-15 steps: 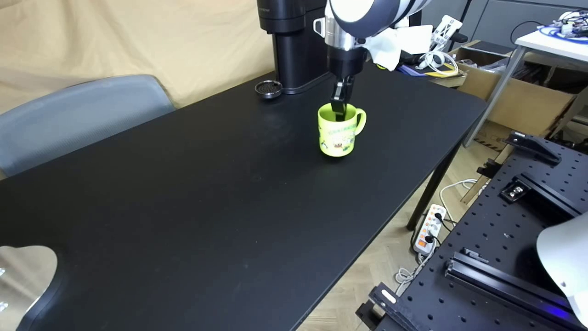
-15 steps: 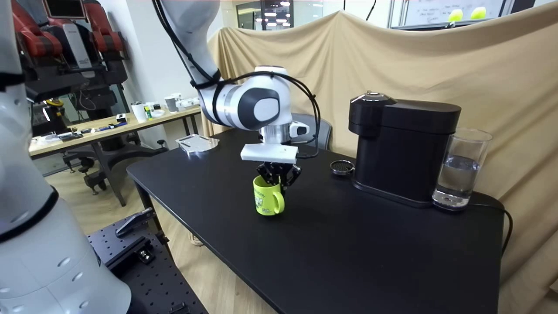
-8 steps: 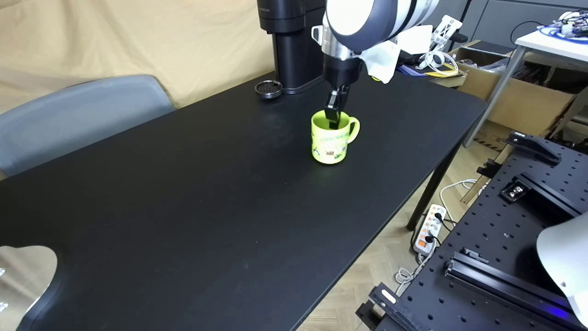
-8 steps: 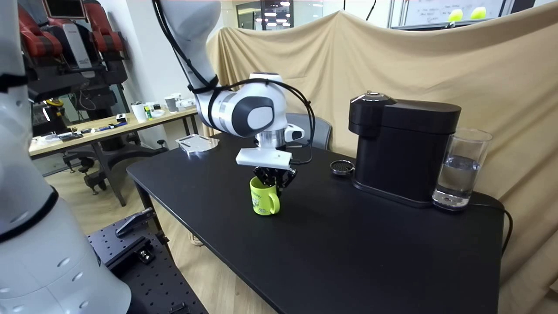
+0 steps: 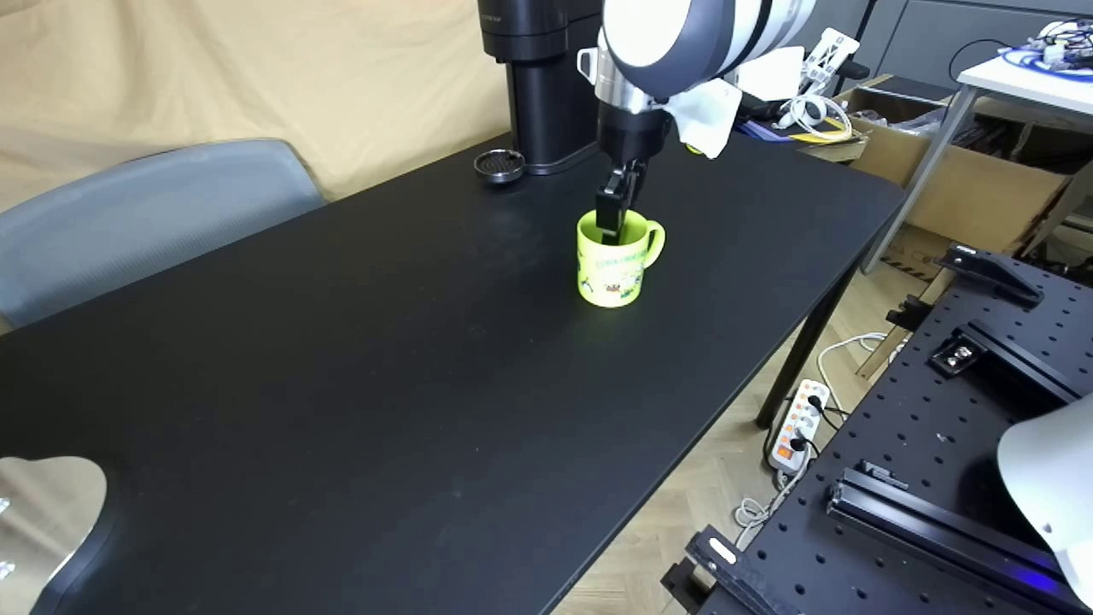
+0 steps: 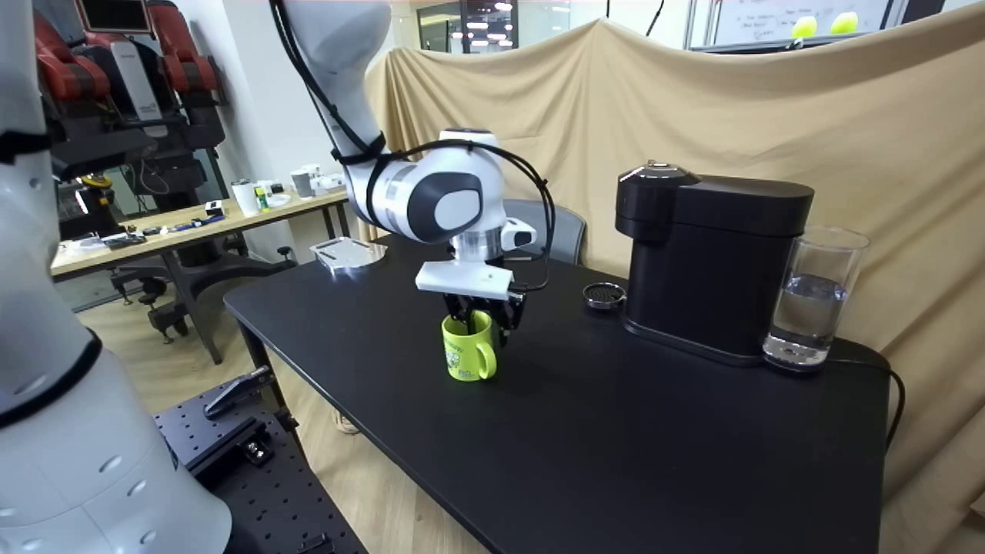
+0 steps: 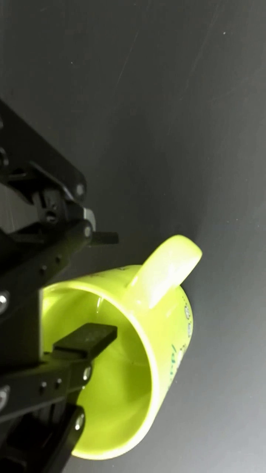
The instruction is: Pick up the cup from the table and slightly move it to the right.
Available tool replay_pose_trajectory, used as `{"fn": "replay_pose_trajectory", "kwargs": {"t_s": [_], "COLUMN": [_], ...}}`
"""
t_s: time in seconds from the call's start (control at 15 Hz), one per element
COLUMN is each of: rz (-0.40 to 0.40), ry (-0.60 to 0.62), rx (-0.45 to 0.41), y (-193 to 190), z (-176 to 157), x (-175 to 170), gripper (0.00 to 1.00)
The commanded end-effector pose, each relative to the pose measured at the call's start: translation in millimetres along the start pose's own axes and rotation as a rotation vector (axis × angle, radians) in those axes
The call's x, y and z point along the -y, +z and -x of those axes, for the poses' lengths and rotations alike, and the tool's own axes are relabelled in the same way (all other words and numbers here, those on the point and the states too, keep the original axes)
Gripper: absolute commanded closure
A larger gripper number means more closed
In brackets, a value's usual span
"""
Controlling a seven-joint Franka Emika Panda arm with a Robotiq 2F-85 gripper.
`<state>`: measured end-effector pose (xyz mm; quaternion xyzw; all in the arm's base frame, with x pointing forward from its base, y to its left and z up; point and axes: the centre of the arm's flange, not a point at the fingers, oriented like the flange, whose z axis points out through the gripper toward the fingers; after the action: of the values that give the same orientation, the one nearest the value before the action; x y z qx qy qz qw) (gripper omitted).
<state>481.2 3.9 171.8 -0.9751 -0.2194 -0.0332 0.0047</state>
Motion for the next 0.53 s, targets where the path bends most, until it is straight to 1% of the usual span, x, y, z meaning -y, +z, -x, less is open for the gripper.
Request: {"fn": "replay_pose_trajectory", "kwargs": {"t_s": [0.0,0.07,0.2,0.47], "rz": [-0.006,-0.007,-0.015,-0.017], "ry": [0.039,0.041,0.046,0.057], "rx": [-0.041,-0.051,-0.071,-0.078], "y": [-15.0,-19.4,-32.0,-55.6], "z": [0.0,-2.0,-8.0,-20.8], "x": [3.3,4.5,9.3,18.1], "gripper": [0.1,0.04,0.0,0.0]}}
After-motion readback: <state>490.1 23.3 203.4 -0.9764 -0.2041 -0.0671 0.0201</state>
